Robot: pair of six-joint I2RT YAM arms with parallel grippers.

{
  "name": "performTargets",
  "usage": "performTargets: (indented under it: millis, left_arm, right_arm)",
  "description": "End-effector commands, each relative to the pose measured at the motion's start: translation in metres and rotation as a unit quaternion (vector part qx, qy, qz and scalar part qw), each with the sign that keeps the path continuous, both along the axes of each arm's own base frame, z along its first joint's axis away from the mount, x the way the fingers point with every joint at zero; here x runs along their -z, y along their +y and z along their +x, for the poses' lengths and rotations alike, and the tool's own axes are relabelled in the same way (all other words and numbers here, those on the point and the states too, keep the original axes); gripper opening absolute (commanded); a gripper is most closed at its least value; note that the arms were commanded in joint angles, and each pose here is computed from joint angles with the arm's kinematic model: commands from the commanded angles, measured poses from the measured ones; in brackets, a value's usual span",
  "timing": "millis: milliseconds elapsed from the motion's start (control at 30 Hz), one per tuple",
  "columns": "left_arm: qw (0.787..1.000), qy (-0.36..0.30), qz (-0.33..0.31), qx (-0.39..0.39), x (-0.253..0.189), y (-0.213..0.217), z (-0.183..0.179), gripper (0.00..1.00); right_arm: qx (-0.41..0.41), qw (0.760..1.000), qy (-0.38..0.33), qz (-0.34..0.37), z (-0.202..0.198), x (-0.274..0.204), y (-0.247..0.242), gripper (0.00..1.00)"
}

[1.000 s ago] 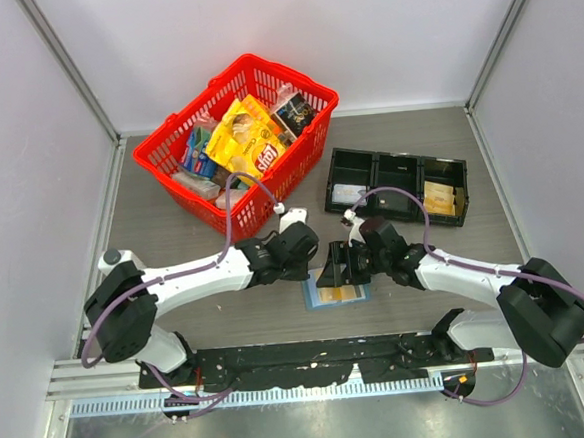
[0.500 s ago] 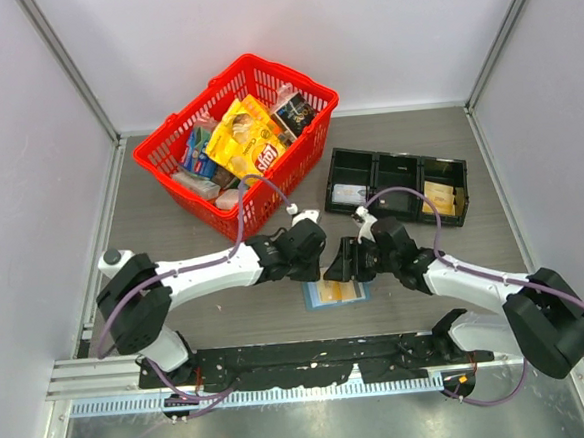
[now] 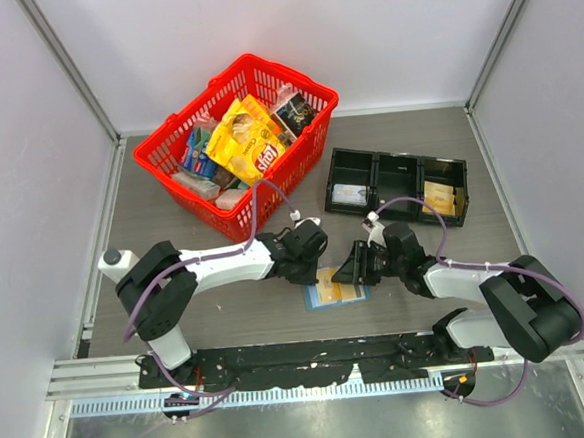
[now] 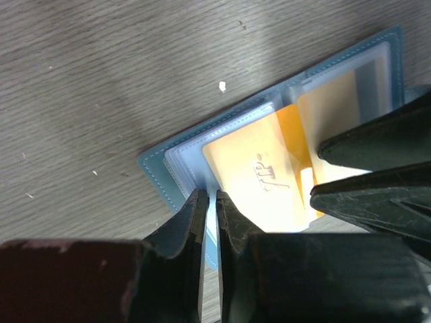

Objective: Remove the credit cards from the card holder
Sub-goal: Remove the credit card from the card holder.

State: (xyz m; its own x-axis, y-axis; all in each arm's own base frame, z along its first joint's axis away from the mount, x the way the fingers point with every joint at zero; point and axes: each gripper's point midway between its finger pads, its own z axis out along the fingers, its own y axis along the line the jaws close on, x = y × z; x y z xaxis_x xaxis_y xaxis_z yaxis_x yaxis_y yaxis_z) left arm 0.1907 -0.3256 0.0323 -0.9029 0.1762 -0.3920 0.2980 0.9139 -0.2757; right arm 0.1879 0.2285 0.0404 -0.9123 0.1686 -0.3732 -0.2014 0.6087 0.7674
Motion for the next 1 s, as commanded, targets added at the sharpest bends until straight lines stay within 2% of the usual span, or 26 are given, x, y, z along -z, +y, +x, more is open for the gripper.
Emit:
performTargets:
  millis: [0,267,633,767,933,967]
  left_arm:
    - [1.000,0.006,0.000,0.012,0.000,-0.004,0.004,0.13]
    - [1.000,0.021,0.013,0.005,0.012,0.007,0.003,0.10]
    - [0.999,0.029,0.017,0.008,0.019,0.009,0.001,0.06]
    - [0.999,0.030,0.018,0.007,0.021,0.010,0.001,0.04]
    - [0.999,0.033,0.018,0.008,0.022,0.011,0.001,0.03]
    - [0.999,0.033,0.020,0.008,0.023,0.011,0.001,0.01]
  right_arm:
    - [-0.019,0.999,-0.018,0.031,0.001,-0.005,0.006,0.41]
    - [-0.032,0.998,-0.006,0.046,-0.005,0.004,0.006,0.36]
    - [-0.041,0.995,0.005,0.086,-0.008,0.008,0.009,0.24]
    - [-0.034,0.994,0.009,0.101,-0.007,0.006,0.006,0.18]
    - [-0.036,0.993,0.005,0.109,-0.006,0.003,0.005,0.01]
    - [-0.035,0.993,0.006,0.110,-0.007,0.002,0.005,0.01]
